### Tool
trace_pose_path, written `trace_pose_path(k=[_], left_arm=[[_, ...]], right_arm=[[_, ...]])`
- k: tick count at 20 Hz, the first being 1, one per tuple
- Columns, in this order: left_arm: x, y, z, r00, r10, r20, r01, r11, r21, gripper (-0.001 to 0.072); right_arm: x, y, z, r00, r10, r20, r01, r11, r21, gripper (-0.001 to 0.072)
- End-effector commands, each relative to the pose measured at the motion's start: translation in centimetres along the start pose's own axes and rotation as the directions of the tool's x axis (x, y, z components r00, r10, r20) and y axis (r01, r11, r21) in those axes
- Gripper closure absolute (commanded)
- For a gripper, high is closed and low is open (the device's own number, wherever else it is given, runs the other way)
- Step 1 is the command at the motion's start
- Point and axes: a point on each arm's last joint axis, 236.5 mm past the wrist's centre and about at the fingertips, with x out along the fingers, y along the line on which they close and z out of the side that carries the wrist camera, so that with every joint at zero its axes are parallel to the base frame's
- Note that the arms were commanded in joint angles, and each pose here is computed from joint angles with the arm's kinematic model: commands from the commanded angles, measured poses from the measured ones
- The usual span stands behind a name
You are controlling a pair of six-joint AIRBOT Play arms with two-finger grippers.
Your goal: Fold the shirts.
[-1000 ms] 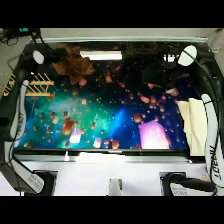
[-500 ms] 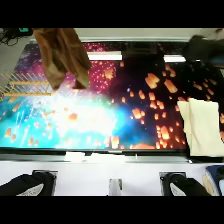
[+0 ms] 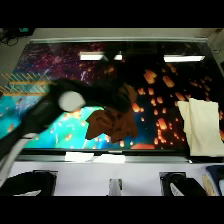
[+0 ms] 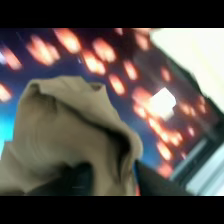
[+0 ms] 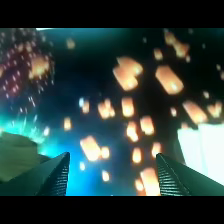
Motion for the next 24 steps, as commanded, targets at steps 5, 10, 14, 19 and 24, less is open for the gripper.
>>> trace_pose_path(k=[5, 10, 14, 19, 24], left_arm=[[0.4, 6.4, -13.8, 0.801, 0.156, -0.578, -0.166, 0.985, 0.035, -0.0013], [-9.0, 17.2, -15.1, 0.822, 0.271, -0.501, -0.404, 0.897, -0.177, 0.0015], [-10.7, 19.9, -24.0, 0.872, 0.138, -0.47, -0.399, 0.756, -0.518, -0.0013], [-5.8, 18.3, -25.5, 0.964, -0.097, -0.248, -0.152, 0.565, -0.811, -0.0013], [-1.5, 18.2, -25.7, 0.965, -0.119, -0.234, -0.141, 0.516, -0.845, -0.0013]], right_arm=[[5.5, 0.9, -4.0, 0.962, -0.02, -0.272, 0.016, 1.0, -0.016, 0.0181], [12.2, 4.1, -7.4, 0.879, 0.053, -0.473, -0.084, 0.996, -0.043, 0.0166], [17.9, 3.9, -12.8, 0.803, 0.023, -0.596, -0.086, 0.993, -0.077, 0.0169], [20.1, 3.0, -19.6, 0.694, -0.006, -0.72, -0.071, 0.994, -0.077, 0.0171], [19.7, 2.6, -21.7, 0.64, -0.022, -0.768, -0.069, 0.994, -0.086, 0.0172]])
